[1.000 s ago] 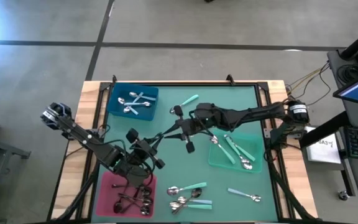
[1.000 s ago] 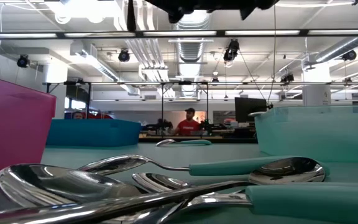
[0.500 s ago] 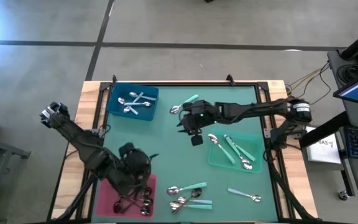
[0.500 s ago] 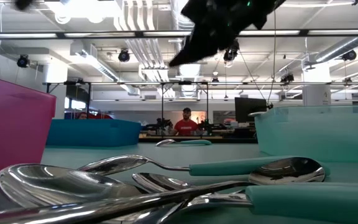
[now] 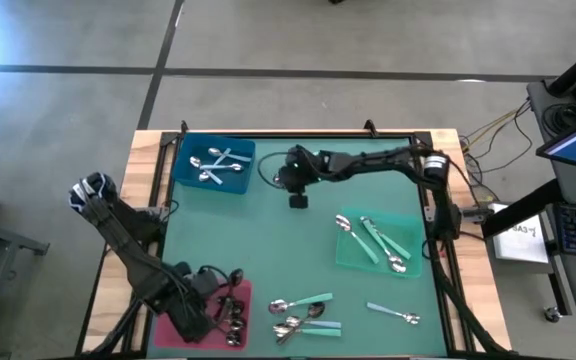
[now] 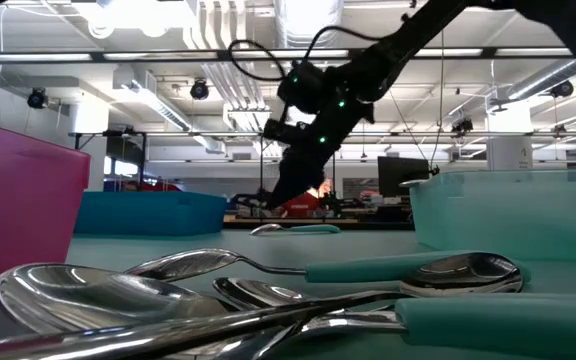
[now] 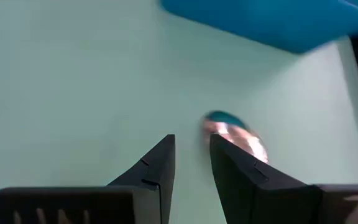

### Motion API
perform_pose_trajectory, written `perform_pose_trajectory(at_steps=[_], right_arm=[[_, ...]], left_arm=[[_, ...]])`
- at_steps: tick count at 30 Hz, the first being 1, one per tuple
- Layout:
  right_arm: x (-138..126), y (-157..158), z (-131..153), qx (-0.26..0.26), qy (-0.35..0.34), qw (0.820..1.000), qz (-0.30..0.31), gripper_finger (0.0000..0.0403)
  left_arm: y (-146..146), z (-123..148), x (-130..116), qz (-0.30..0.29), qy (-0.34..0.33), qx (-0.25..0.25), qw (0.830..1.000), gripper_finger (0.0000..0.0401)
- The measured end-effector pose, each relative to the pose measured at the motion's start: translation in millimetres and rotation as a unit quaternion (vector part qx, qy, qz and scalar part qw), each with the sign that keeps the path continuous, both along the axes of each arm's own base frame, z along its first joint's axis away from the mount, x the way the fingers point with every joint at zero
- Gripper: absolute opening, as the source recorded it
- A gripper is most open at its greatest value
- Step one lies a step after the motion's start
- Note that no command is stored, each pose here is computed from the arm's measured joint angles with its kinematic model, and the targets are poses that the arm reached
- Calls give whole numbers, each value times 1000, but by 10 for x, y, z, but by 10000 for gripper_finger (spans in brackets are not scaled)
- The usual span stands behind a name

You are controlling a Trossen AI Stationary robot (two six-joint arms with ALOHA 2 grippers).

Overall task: Sort silverware by color (type)
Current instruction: Put the top black spoon into the pink bin, then put the green spoon into the blue bin

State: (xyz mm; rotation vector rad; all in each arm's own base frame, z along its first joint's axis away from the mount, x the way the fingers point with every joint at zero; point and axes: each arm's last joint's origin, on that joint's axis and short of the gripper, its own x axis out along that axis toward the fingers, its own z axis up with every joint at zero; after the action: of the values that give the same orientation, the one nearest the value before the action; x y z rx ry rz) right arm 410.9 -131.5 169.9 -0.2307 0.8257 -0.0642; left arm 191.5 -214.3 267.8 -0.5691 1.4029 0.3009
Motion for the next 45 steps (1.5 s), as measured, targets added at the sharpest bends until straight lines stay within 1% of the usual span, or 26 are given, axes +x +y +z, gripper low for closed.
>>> perform_pose_trajectory(at_steps=[2, 4, 7, 11, 15, 21, 24, 26, 30, 38, 45], right_arm=[[53, -126, -9, 14, 2, 1000, -25, 97], [100, -227, -7, 24, 14, 999, -41, 103], [139, -334, -72, 21, 56, 997, -54, 108], [202, -415, -94, 5, 85, 995, -55, 109], [228, -452, -181, -7, 119, 992, -36, 109], [265, -471, -167, -23, 127, 991, -20, 109], [271, -482, -117, -44, 132, 990, -25, 109], [262, -503, -64, -48, 130, 990, -29, 109], [238, -558, 22, -67, 128, 989, -38, 109], [187, -656, -2, -69, 137, 987, -43, 109], [167, -671, -13, -59, 138, 988, -15, 109]], left_arm=[[-22, -35, -19, -6, 18, 3, 1000, 0], [-45, -62, -21, -11, 21, 6, 1000, 0], [-61, -83, -19, -15, 24, 9, 1000, 0], [-69, -103, -11, -15, 26, 12, 999, 0], [-70, -103, -10, -16, 26, 11, 999, 11], [-71, -103, -8, -31, 23, 13, 999, 44], [-71, -102, -7, -46, 20, 14, 999, 62], [-71, -102, -7, -57, 19, 16, 998, 73], [-69, -103, -7, -61, 17, 19, 998, 87], [-62, -103, -11, -66, 17, 24, 997, 94], [-61, -103, -11, -66, 17, 25, 997, 94]])
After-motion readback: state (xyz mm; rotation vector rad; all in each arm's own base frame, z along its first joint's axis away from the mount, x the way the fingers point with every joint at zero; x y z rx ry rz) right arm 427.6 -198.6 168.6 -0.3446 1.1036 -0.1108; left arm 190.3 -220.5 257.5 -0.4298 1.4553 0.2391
